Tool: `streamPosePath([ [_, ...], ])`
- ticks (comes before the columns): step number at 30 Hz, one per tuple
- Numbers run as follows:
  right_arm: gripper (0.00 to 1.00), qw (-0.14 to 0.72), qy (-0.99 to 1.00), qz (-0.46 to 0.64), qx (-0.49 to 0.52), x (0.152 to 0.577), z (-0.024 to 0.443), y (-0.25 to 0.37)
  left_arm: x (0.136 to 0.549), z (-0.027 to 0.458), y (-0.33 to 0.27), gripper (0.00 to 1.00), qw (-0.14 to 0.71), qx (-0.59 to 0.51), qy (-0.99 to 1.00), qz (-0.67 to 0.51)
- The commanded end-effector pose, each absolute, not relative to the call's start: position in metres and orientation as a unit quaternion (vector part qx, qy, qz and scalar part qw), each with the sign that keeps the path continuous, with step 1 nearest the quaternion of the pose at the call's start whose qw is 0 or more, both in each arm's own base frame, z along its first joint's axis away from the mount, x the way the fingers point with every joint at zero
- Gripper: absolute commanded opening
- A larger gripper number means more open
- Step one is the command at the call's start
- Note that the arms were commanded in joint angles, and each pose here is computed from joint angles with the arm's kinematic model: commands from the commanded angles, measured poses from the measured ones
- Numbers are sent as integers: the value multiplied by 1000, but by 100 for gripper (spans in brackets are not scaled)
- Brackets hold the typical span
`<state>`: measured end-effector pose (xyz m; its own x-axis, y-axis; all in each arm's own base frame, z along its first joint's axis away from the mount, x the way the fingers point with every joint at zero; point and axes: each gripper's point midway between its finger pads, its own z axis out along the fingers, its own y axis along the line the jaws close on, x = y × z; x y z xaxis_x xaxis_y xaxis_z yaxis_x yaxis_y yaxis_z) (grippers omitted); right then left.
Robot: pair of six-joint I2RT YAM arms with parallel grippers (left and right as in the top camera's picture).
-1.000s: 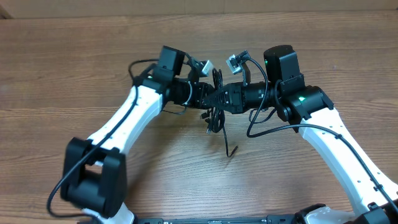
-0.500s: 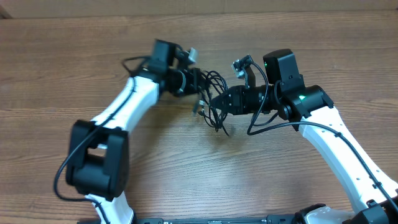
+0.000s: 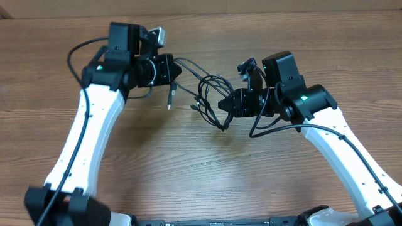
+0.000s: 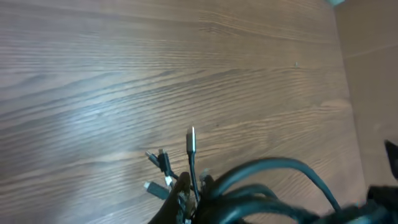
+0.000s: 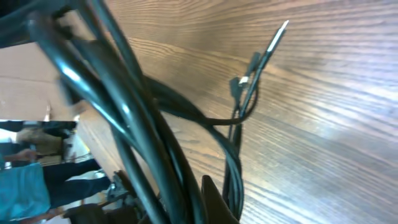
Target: Untangle cables
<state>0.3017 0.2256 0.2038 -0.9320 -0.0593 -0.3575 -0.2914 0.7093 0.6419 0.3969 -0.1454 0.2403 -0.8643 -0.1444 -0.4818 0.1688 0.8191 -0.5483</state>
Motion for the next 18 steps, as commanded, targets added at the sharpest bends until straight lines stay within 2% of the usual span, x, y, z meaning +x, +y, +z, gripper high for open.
streamPosePath([
  [1, 4, 179, 942, 277, -61, 308, 189, 191, 408, 295, -77, 4, 375, -56, 904, -196],
  [6, 5, 168, 961, 217, -42, 304, 174, 170, 386, 322, -65, 4, 398, -78, 892, -200],
  [9, 5, 170, 962, 213, -35, 306, 174, 168, 377, 319, -57, 4, 394, -76, 900, -170],
  [12, 5, 179, 969, 169, 22, 313, 169, 150, 375, 309, -22, 4, 394, -118, 908, -77],
  [13, 8, 186, 971, 130, 71, 316, 165, 134, 373, 309, -4, 4, 399, -139, 906, -29],
  [18, 8, 200, 964, 50, 167, 318, 159, 99, 367, 346, 21, 4, 432, -172, 885, 26],
])
